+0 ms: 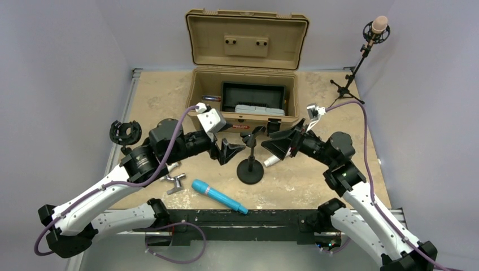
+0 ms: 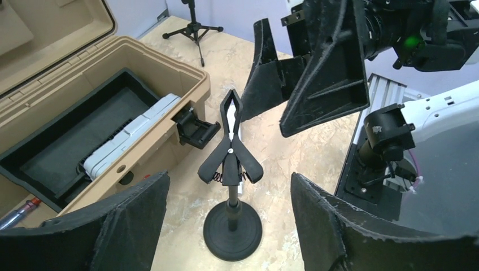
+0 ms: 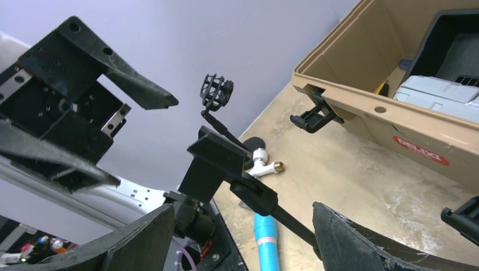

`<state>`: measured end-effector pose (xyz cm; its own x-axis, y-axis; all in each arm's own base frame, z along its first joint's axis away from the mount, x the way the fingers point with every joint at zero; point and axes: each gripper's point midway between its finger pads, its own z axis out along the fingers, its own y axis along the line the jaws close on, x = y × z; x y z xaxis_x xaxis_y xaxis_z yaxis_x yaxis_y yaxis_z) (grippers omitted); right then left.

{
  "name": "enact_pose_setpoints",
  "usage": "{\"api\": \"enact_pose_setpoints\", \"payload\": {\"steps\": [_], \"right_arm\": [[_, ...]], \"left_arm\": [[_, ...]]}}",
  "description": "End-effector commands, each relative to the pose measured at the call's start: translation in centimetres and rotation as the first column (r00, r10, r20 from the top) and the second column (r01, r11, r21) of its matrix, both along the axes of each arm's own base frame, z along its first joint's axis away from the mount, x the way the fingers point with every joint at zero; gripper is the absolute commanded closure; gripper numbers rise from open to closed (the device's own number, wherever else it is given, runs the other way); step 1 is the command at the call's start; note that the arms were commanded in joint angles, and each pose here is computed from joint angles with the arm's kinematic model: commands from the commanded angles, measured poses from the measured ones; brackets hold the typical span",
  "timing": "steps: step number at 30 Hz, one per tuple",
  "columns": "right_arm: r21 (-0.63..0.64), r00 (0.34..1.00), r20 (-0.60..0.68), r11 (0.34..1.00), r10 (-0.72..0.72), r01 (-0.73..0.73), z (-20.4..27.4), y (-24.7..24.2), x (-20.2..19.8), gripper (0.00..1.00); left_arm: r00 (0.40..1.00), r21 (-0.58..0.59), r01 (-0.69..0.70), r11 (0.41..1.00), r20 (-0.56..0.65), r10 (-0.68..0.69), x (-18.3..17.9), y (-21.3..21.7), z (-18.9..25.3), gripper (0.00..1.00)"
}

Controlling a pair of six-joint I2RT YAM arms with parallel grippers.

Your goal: Remove the microphone from the stand

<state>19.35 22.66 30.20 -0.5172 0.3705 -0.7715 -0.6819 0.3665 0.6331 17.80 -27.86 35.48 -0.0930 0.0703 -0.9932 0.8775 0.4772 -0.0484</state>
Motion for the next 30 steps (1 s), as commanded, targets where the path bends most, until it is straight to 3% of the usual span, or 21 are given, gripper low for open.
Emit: {"api": "enact_pose_setpoints", "payload": {"steps": [1,10,19,30], "right_arm": [[0.084,0.998,0.054,0.996,0.025,-0.029,4.0,0.8,-0.2,0.12],[0.117,1.0,0.023,0.993,0.007,-0.01,5.1,2.5,0.7,0.15],[0.147,1.0,-0.007,0.989,0.013,-0.012,5.3,3.9,1.6,0.27],[0.081,0.987,-0.156,0.996,-0.034,0.047,-1.4,4.1,2.3,0.49]], "left_arm": [[0.991,0.043,-0.086,0.995,0.111,0.081,1.0,0.9,0.3,0.22],[0.976,-0.014,-0.166,0.986,0.139,0.166,1.6,2.6,1.3,0.2],[0.973,-0.02,-0.179,0.984,0.144,0.18,1.6,2.9,1.6,0.2],[0.969,-0.024,-0.192,0.981,0.151,0.193,1.6,3.3,2.0,0.2]]}}
